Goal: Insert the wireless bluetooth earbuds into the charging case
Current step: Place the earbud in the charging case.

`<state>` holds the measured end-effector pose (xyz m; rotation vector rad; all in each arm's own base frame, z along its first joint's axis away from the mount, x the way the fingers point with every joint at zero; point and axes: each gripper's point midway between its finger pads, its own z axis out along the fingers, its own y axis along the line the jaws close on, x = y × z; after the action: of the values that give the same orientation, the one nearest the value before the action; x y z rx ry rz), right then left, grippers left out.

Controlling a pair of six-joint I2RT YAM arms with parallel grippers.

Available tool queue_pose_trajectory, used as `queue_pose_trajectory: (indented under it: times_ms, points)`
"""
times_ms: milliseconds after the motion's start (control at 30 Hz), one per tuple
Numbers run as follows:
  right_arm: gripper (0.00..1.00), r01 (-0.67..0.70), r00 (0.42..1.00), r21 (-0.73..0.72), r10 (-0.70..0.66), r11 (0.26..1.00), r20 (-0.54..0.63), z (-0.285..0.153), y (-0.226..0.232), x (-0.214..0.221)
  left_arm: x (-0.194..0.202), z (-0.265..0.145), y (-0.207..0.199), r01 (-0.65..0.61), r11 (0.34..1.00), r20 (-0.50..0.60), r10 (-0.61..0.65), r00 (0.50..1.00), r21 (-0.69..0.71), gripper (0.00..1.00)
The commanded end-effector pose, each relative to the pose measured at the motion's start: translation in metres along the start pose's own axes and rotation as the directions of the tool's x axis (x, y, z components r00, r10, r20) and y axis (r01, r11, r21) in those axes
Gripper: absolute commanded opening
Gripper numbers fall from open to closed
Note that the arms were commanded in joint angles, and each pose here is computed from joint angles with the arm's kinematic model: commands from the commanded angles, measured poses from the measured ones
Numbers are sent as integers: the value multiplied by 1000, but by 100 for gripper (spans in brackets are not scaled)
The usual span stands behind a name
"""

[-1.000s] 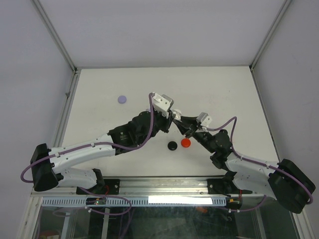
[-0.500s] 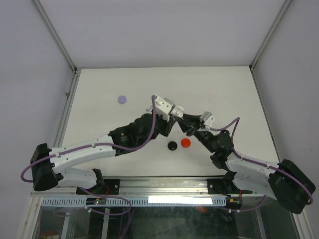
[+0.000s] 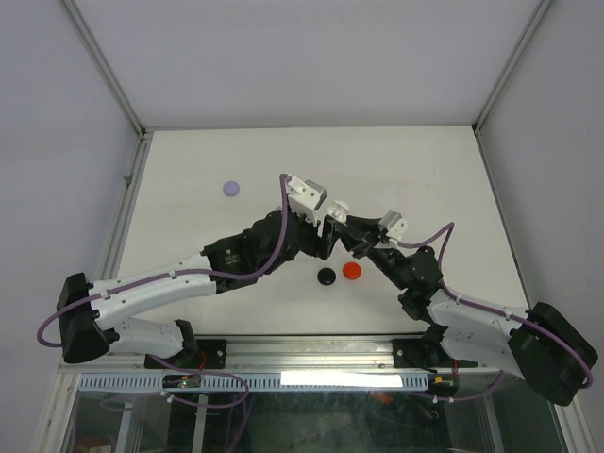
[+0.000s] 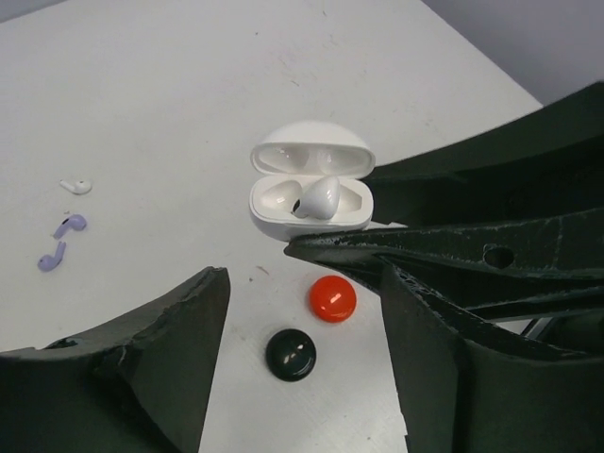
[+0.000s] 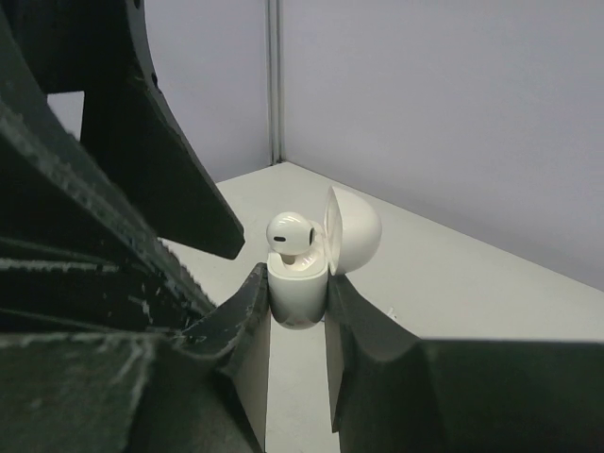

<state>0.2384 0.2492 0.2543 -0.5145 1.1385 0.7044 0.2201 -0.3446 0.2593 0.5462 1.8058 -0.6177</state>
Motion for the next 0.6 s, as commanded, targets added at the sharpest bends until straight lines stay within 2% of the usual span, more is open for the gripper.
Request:
queue_pose_trajectory:
  times_ms: [0,200,567]
  points:
    - [0,-5,994,21,3,1000,111,7,-4,-33,-59,-12,0,138,990,121,-141,983,31,71]
    - [0,-7,994,24,5,1000,111,6,-4,-35,-66,-3,15,198,980,127,-198,972,10,80]
    - [0,-6,993,23,3,1000,114,4,-4,-36,-58,7,17,182,983,94,-183,979,19,81]
